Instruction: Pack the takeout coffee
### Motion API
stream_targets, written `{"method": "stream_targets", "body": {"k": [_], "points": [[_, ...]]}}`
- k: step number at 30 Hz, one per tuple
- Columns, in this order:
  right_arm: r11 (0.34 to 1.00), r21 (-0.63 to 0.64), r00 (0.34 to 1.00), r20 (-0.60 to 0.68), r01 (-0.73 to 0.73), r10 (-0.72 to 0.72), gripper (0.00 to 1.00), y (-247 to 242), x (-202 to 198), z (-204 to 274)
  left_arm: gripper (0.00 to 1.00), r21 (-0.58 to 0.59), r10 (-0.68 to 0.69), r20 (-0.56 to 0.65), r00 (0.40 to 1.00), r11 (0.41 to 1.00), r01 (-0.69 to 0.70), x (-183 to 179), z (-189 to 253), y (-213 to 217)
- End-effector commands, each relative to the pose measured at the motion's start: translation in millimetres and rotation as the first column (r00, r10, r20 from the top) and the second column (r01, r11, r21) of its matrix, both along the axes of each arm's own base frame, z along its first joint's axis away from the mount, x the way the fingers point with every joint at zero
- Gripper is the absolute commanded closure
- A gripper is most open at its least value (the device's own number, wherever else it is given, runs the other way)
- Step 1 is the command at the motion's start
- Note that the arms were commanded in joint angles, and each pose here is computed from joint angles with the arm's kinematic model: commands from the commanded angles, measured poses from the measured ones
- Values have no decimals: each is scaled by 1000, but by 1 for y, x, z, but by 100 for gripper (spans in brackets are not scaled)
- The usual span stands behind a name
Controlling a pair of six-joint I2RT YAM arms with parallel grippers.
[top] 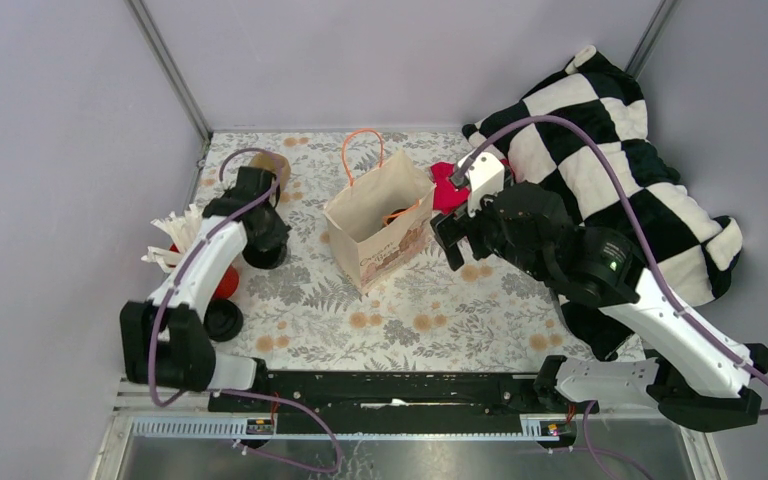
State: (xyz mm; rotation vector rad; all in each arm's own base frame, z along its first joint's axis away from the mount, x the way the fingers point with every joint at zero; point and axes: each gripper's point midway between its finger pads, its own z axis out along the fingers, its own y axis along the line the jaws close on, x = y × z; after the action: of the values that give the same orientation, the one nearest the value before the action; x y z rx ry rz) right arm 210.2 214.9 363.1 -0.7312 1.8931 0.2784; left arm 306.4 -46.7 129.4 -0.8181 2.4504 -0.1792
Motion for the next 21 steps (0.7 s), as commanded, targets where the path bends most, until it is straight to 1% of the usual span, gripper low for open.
{"method": "stream_targets", "body": {"k": [1,3,6,8,10,11,13,15,18,21], "points": [[998,61,999,50,15,-18,0,-7,0,14,94,126,-2,-151,989,992,21,1,2,18],[998,64,998,55,14,-17,0,-8,0,14,94,124,-29,-198,980,991,54,6,-3,15],[998,62,998,66,9,-13,0,-8,0,15,93,90,-76,-240,968,991,101,14,-8,8],[998,56,997,72,6,-10,0,-8,1,15,85,78,-108,-272,956,988,134,20,-12,5],[999,52,997,76,2,-6,0,-8,1,14,74,108,-116,-287,951,982,153,25,-6,9],[999,49,997,78,0,-3,0,-7,2,14,70,127,-119,-284,951,979,161,27,-1,12],[999,47,997,79,-6,3,0,-6,2,14,63,165,-123,-262,957,971,170,33,11,17],[999,46,997,80,-18,14,0,-3,2,14,57,175,-134,-228,964,969,176,40,26,18],[998,46,996,83,-41,37,0,1,1,14,48,152,-148,-195,970,972,178,45,42,12],[996,47,995,81,-70,66,0,7,0,12,41,128,-156,-152,976,976,176,45,62,7]]}}
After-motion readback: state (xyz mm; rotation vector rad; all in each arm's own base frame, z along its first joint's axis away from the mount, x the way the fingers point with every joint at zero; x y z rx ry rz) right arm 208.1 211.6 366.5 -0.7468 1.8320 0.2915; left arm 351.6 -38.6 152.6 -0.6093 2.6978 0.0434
